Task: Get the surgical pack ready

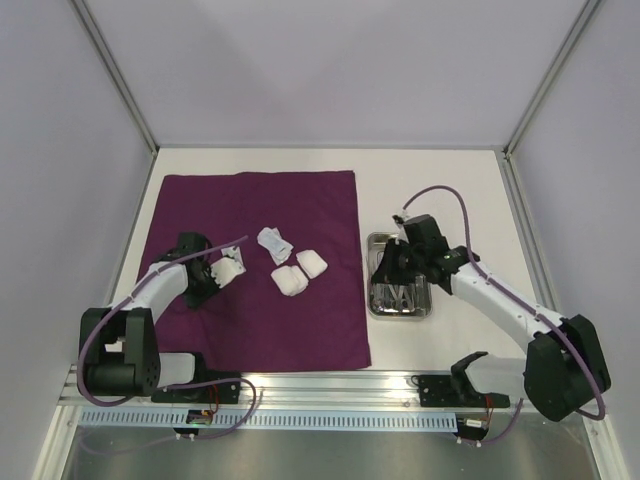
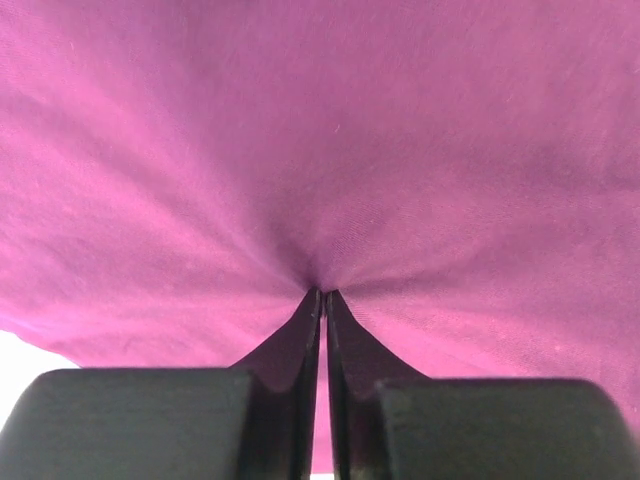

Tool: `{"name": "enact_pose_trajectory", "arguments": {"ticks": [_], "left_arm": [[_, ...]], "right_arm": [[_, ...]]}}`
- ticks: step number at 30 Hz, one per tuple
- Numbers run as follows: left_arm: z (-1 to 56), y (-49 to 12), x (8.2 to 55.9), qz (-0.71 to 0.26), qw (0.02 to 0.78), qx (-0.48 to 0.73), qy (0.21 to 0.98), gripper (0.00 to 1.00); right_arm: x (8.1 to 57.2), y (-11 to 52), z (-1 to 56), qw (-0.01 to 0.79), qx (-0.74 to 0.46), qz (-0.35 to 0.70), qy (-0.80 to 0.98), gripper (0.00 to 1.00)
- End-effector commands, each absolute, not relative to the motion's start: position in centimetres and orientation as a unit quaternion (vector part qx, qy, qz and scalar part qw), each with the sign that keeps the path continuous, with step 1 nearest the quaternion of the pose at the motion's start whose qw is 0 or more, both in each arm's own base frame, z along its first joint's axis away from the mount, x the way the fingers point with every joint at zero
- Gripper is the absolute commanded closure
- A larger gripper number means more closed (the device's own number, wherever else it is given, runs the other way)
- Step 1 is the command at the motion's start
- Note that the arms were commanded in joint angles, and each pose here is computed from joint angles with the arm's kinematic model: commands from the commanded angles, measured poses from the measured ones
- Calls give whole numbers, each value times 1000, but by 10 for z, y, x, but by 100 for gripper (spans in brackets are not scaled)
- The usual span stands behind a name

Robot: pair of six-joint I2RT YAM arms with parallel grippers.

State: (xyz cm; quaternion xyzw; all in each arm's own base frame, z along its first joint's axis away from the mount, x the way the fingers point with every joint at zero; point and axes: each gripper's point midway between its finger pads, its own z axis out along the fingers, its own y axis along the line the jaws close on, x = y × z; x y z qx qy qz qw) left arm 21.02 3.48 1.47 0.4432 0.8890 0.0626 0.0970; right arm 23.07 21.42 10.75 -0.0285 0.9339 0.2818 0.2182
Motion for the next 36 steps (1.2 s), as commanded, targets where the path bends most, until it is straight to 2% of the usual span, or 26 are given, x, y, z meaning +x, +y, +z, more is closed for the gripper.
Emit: {"name": "enact_pose_trajectory", "arguments": {"ticks": [1,6,8,12,23,33,36], "left_arm": [[19,49,206,77,80,449,886,84],[30,45,208,65,87,440,892,66],[37,40,210,55,101,435,893,62],[50,29,213,35,129,423,896,61],[62,19,206,10,143,400,905,60],[79,10,216,-2,170,360,917,59],[90,7,222,-7,187,344,920,59]], "right_arm": [[246,193,105,242,5,293,925,100],[265,155,78,242,63,272,929,99],[267,146,63,231,74,260,935,100],[271,132,44,225,95,250,937,100],[267,112,22,212,109,205,949,100],[268,95,56,235,105,162,953,64],[271,90,79,259,103,143,950,57]]}}
